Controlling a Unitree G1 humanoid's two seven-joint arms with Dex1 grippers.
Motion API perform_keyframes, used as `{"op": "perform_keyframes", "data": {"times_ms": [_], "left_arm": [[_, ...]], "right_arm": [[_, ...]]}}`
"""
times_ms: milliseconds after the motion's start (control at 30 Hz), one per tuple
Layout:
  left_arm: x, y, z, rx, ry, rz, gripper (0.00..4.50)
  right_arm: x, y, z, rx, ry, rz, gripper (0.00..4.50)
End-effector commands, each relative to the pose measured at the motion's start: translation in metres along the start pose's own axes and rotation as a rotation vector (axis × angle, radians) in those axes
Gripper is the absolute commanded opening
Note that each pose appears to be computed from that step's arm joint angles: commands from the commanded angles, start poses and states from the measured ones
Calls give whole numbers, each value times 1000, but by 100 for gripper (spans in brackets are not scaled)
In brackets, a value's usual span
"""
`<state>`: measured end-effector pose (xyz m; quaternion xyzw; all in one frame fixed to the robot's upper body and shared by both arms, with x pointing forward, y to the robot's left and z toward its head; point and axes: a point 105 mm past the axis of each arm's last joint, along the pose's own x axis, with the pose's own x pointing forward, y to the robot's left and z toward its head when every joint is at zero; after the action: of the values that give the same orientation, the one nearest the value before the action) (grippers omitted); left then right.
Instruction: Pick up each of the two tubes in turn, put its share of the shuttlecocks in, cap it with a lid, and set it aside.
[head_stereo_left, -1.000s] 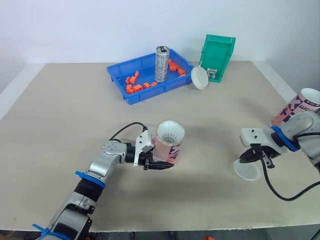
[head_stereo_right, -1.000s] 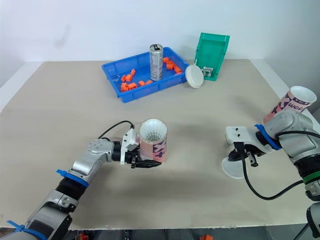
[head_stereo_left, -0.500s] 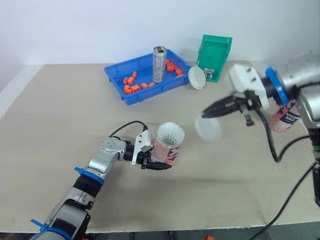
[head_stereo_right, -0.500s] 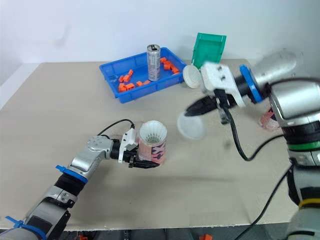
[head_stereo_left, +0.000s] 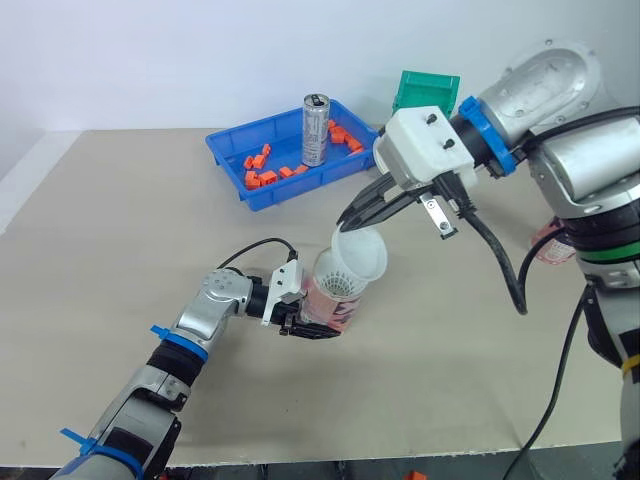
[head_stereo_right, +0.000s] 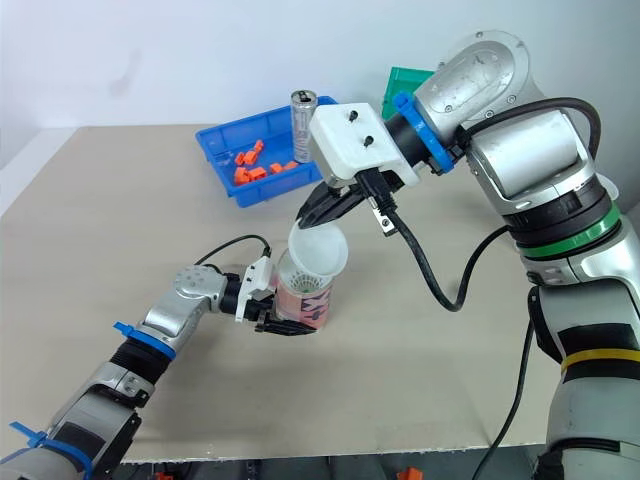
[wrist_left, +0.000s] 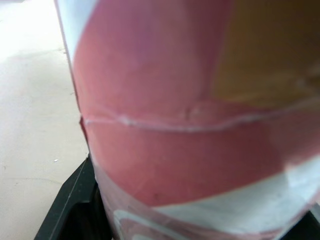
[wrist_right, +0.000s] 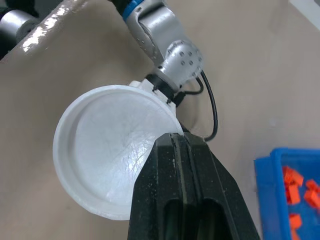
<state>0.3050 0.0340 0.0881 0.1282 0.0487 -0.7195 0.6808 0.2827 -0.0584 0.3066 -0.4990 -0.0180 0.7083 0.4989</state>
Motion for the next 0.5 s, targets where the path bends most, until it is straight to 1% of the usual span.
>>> {"op": "perform_keyframes", "data": {"times_ms": [33,300,500], "left_arm": [[-7,-16,-49,-129,176,-14,281],[-9,-18,-48,-155,166,-4,281],[-7,-16,-45,-177,143,7,281]], "right_arm": [[-1,-2,12,-72,-5,40,2],[12,-8,8,-96,-3,72,2],[19,-5,-1,-105,29,96,2]]}}
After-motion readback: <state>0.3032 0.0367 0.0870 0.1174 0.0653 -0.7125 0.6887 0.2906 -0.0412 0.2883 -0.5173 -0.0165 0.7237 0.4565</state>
